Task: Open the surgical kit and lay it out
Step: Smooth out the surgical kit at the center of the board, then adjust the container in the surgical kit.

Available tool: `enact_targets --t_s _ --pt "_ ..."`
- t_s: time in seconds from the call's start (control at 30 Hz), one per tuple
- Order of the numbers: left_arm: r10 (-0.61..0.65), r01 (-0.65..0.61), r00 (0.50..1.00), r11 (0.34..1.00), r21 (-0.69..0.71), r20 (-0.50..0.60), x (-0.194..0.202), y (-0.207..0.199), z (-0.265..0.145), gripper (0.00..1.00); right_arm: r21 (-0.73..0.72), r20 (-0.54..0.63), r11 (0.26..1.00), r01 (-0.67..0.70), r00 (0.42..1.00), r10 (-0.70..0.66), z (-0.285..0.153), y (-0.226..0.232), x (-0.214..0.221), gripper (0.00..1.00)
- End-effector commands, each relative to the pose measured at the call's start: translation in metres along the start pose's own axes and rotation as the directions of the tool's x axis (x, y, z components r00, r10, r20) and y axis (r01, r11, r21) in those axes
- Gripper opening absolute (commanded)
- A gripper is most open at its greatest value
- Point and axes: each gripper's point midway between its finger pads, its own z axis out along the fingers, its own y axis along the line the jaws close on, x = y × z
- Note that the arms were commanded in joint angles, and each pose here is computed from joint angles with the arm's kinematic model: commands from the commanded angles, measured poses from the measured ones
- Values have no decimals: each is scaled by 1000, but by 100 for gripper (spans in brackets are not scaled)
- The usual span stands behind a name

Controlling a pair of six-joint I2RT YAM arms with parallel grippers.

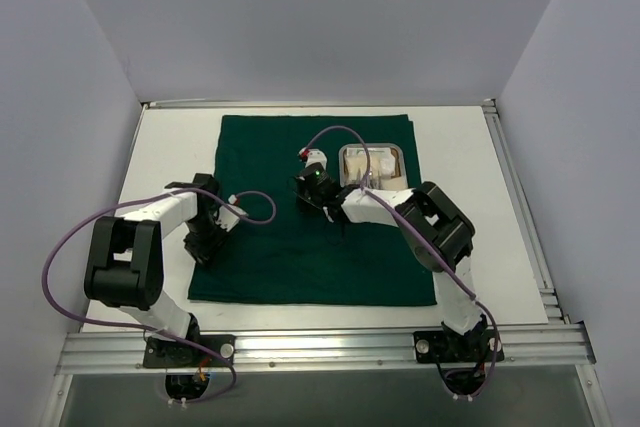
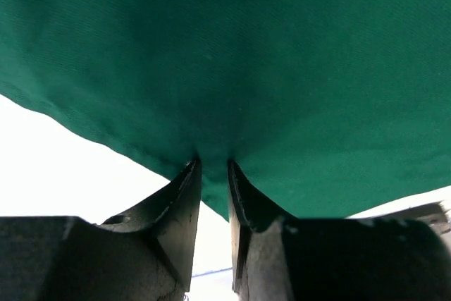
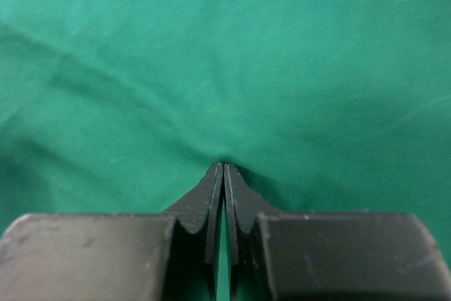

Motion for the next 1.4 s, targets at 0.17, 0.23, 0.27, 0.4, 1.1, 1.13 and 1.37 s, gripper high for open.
enact_targets --t_s 0.17,0.23,0.27,0.4,1.1,1.13,1.37 --pt "42 -48 998 993 111 53 -4 -19 -41 44 7 40 995 97 995 -97 -19 5 -53 0" --pt "41 -65 990 981 183 134 -23 -29 -60 49 -1 97 995 102 990 -102 -46 10 -88 1" --pt "39 -72 987 976 205 158 -29 -31 -66 50 0 118 995 99 988 -98 -57 9 -100 3" --pt "-37 -50 955 959 281 294 -62 -24 -93 51 95 165 995 26 985 -42 -104 -48 -134 16" --pt "-349 273 834 934 231 427 -115 76 -76 51 375 -40 912 -168 980 197 -102 -283 -79 31" --pt "-350 273 834 934 232 426 -115 75 -76 51 375 -41 911 -172 979 202 -99 -285 -78 31" --pt "-346 270 836 935 230 425 -115 76 -75 51 383 -48 904 -190 973 225 -81 -299 -70 22"
